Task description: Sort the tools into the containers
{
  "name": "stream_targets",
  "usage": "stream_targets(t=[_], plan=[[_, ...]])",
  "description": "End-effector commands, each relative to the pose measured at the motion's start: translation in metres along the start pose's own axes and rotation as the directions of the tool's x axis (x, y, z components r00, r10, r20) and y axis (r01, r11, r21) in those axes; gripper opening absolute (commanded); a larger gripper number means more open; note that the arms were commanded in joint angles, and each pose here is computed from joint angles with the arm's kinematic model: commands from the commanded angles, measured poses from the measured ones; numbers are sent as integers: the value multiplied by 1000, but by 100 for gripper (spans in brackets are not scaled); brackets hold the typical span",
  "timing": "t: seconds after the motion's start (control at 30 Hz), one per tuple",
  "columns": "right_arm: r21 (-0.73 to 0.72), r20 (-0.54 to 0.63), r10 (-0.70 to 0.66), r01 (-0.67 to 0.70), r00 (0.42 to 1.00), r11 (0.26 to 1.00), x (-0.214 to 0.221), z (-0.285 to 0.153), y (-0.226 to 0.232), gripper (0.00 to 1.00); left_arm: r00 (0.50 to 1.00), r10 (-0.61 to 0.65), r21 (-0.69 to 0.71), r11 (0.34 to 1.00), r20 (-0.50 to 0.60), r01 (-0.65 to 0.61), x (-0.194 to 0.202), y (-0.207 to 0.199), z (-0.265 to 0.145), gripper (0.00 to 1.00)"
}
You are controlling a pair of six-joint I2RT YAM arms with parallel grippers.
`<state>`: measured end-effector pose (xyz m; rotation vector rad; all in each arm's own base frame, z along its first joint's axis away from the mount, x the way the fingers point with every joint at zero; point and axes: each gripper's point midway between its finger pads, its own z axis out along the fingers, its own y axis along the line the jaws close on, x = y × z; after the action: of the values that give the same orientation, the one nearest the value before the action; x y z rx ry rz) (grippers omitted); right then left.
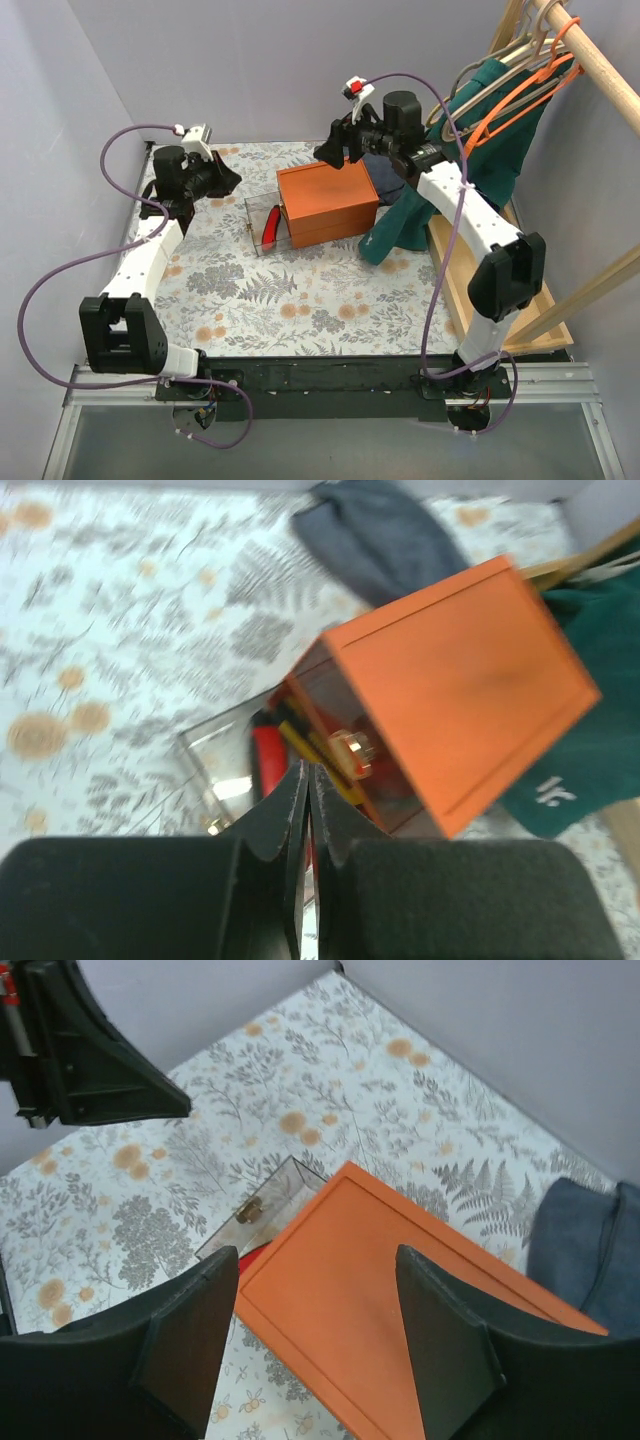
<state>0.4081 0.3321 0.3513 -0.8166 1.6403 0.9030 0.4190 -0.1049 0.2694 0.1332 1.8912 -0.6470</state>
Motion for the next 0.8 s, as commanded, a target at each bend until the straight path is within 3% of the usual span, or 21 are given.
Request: stream_targets(t=[0.0,0.07,0.13,0.23,0.37,0.4,0.77], plan=[[67,-39,72,-69,997,995,22,17,-25,69,998,-11,-212,977,-62,-3,31,51,5,0],[79,-85,104,-97,991,992,47,31,-37,62,990,-42,-241,971,-131,10,55,66,16,0],[93,-126,142,-131,982,987,73,41,-46,48,980,-87,-266,963,-179,37,73,78,25,0],[104,-175,169,-153,970,983,99,49,-53,36,971,-135,-284,956,-197,75,83,84,34,0],[136,-216,184,-157,959,978,124,49,-60,6,964,-172,-330,939,-204,98,95,99,45,0],[143,-229,185,-155,956,978,130,48,-61,3,963,-172,-334,938,-206,96,96,101,47,0],[197,-329,180,-119,927,973,181,43,-74,1,931,-233,-277,948,-282,154,131,98,61,0]])
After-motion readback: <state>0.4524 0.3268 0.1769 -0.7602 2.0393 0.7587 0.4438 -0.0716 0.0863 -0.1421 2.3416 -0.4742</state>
